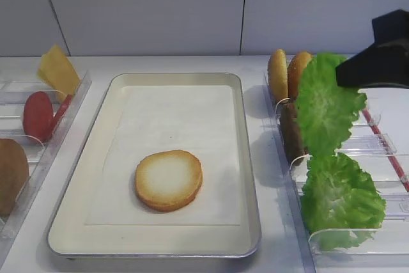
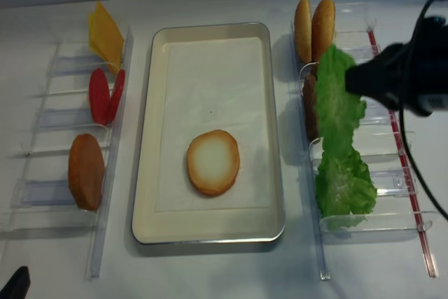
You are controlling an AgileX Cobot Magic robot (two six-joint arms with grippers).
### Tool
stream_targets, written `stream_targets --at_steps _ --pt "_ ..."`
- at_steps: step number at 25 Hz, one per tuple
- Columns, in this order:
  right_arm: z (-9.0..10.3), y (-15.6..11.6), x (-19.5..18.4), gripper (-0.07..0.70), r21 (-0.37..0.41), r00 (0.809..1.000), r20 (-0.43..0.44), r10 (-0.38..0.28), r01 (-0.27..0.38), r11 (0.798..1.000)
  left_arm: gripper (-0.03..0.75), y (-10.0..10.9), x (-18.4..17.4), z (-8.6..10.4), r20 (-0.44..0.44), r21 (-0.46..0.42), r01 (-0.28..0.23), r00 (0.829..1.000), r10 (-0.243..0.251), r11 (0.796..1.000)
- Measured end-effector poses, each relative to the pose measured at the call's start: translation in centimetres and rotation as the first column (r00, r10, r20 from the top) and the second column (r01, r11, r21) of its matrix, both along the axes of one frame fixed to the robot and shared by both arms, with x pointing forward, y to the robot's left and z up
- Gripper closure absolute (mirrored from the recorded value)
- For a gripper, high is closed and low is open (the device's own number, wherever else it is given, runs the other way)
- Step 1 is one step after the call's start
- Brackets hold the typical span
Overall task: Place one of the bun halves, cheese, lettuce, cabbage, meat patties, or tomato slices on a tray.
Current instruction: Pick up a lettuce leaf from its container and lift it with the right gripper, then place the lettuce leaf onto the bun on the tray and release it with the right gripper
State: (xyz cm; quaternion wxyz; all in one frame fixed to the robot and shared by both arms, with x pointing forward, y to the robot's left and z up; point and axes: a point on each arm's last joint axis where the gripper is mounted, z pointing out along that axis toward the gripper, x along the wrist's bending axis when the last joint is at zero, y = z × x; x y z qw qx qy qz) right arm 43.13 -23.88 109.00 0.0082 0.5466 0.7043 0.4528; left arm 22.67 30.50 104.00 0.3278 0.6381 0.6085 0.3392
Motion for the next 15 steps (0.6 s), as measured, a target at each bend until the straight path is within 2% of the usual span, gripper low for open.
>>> stream_targets --at_steps 4,8,15 --pt "0.4 1.1 -0.1 0.575 -0.020 1.000 0.005 0.015 -0.015 1.000 0.310 0.0 0.0 0.0 0.000 0.000 0.000 1.000 0.000 1.000" --pt "0.2 3.4 -0.3 0.575 -0.009 0.999 0.002 0.045 -0.045 0.999 0.310 0.0 0.0 0.0 0.000 0.000 0.000 1.000 0.000 1.000" --pt "-1.7 8.7 1.5 0.575 -0.016 0.984 -0.082 0.158 -0.160 0.987 0.310 0.0 0.0 0.0 0.000 0.000 0.000 1.000 0.000 1.000"
